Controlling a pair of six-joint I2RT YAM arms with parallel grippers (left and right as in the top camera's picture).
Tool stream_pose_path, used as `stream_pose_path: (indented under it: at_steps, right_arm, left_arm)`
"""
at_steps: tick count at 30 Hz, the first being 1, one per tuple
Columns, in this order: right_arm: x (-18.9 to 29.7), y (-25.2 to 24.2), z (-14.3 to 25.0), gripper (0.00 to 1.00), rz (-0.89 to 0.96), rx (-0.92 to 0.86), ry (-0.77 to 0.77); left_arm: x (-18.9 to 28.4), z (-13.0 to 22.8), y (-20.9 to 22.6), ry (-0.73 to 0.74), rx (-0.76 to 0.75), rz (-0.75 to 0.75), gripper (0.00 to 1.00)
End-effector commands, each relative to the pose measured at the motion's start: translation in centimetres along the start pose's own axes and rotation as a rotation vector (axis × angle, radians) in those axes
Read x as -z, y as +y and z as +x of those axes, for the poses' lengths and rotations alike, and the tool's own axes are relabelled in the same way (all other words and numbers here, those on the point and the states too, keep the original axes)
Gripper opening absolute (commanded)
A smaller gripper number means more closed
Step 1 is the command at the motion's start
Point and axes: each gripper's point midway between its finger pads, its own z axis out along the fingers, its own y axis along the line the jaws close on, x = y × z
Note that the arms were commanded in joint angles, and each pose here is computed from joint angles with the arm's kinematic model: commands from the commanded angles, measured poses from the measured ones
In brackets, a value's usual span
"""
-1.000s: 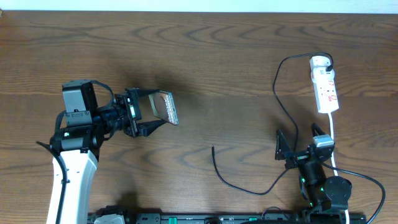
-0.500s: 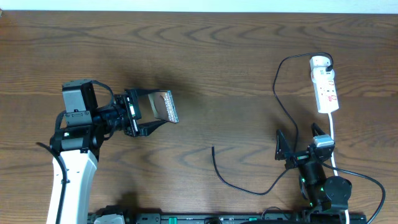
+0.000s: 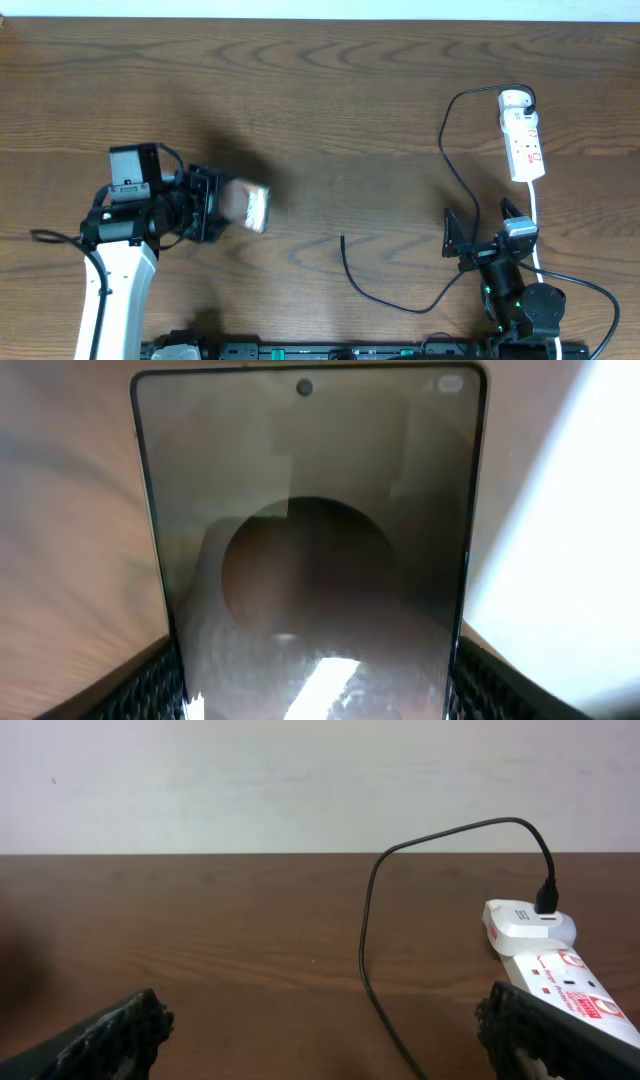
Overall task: Plug charger to phone and switch on socket
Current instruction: 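Lift the phone with the left gripper and turn it upright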
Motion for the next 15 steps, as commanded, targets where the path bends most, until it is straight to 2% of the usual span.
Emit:
stream_pose_path:
  at_steps: [1, 8, 15]
  right_arm:
    - [0.0, 0.1, 0.2, 0.99, -0.005, -0.009, 0.008]
    - [0.0, 0.1, 0.2, 0.99, -0.005, -0.009, 0.008]
    - [0.0, -0.1, 0.2, 0.99, 0.008, -0.005, 0.006]
  left_arm:
    - [1.6, -3.8, 1.3, -0.244, -0.073, -0.100, 0.07]
    - [2.4, -5.2, 3.9, -0.340, -0.070, -0.225, 0.07]
    - [2.8, -5.7, 4.8, -0.374, -0.062, -0.268, 0.07]
